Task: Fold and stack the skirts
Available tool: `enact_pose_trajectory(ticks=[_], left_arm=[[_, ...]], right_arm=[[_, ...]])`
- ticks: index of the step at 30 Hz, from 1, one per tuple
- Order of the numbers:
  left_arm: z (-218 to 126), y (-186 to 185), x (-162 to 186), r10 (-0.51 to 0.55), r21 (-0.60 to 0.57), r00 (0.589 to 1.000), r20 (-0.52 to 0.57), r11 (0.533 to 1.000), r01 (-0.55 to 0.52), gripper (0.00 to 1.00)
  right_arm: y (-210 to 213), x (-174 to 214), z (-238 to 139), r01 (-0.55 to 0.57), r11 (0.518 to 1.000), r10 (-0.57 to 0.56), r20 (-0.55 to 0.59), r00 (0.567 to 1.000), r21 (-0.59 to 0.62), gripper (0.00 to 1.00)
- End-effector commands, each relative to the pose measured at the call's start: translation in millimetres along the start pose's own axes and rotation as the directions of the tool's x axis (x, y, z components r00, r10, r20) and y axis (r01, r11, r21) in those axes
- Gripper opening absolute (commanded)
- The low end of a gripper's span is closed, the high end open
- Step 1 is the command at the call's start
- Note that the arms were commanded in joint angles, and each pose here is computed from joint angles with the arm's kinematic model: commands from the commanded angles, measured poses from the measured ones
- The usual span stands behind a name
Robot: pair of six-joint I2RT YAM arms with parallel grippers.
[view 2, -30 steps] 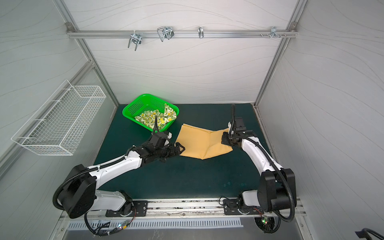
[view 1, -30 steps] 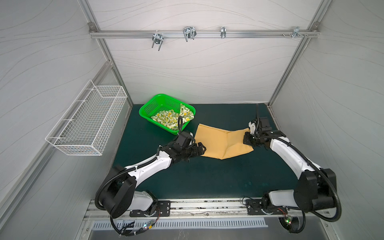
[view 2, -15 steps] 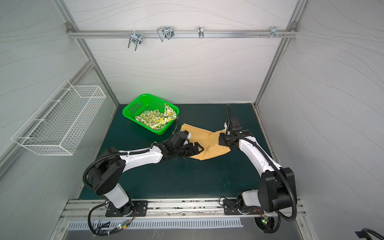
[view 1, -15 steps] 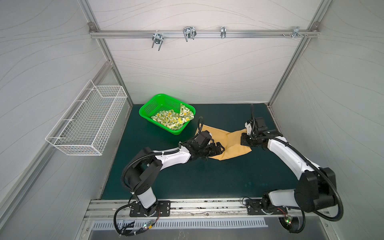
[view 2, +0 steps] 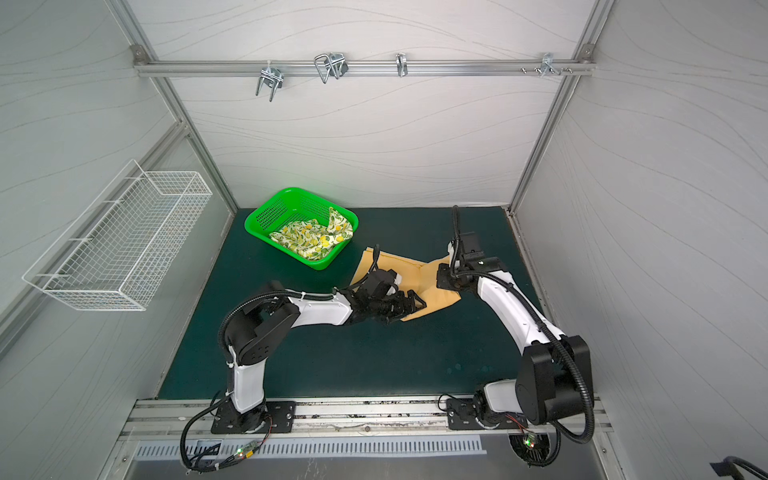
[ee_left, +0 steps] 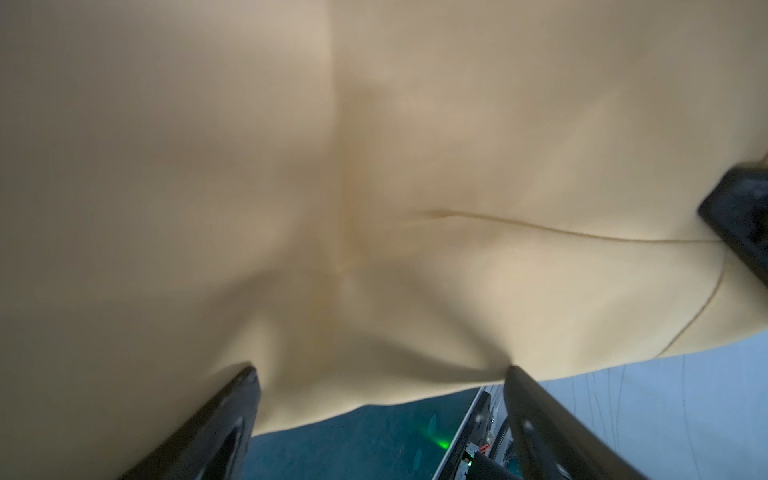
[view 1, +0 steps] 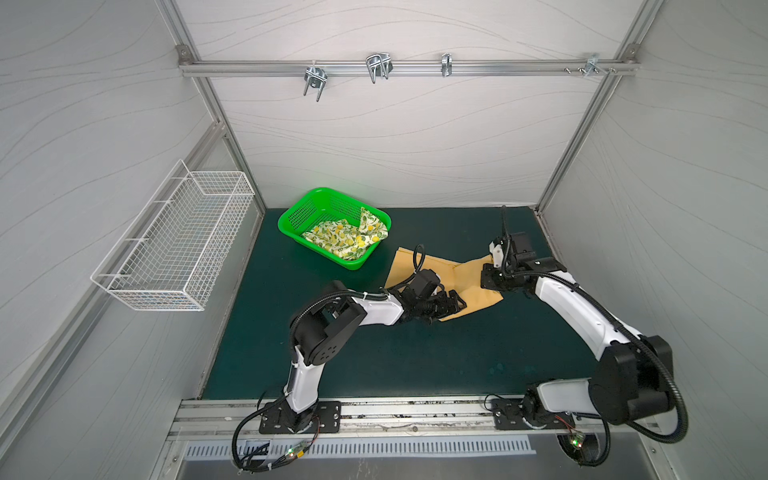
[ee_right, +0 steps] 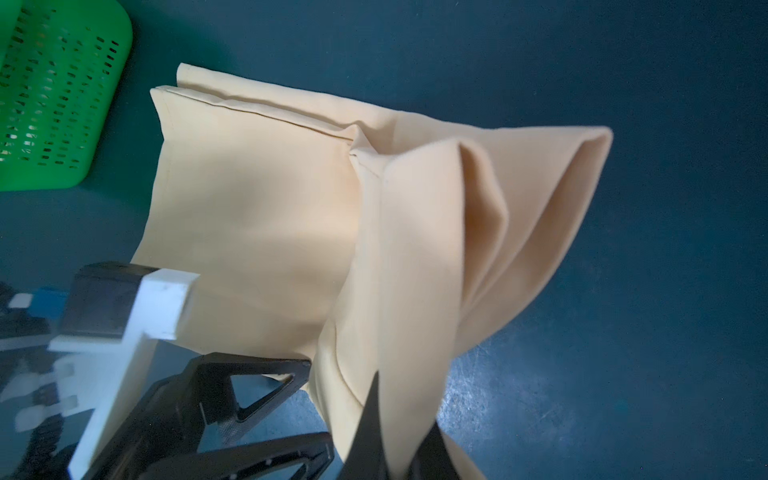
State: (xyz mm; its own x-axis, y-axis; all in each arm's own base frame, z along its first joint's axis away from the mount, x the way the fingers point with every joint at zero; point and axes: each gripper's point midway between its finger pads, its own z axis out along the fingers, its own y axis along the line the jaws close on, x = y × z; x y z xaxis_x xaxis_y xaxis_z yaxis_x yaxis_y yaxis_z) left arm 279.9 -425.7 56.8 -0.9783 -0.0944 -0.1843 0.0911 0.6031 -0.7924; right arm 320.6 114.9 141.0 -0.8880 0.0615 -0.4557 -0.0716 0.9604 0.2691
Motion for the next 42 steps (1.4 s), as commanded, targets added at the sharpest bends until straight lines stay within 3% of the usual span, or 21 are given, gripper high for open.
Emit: enact_pose_trajectory(ticks=[1, 11, 23, 33, 42], left_arm=[[9, -30, -6, 0.001, 0.105, 1.0, 0.005, 0.994, -0.002, 0.94], [28, -47, 7, 0.02, 0.135, 0.999, -0.036, 0.991, -0.015, 0.98], [35, -48, 13, 0.035, 0.133, 0.998, -0.052, 0.991, -0.028, 0.99], [-29, -42, -22, 0.094, 0.057, 0.995, 0.044, 0.994, -0.096, 0.99], [-99, 19, -46, 0.1, -0.129, 0.988, 0.119, 0.988, -0.084, 0.99]], right_arm=[[6, 0, 0, -0.004, 1.0, 0.004, -0.011, 1.0, -0.025, 0.0], [16, 2, 5, -0.032, 0.996, 0.029, -0.033, 0.999, -0.08, 0.01], [48, 2, 8, -0.184, 0.946, 0.143, -0.166, 0.976, -0.267, 0.01], [34, -7, 6, -0.224, 0.94, 0.19, -0.151, 0.97, -0.256, 0.01], [27, -7, 9, -0.219, 0.947, 0.188, -0.149, 0.971, -0.236, 0.01]])
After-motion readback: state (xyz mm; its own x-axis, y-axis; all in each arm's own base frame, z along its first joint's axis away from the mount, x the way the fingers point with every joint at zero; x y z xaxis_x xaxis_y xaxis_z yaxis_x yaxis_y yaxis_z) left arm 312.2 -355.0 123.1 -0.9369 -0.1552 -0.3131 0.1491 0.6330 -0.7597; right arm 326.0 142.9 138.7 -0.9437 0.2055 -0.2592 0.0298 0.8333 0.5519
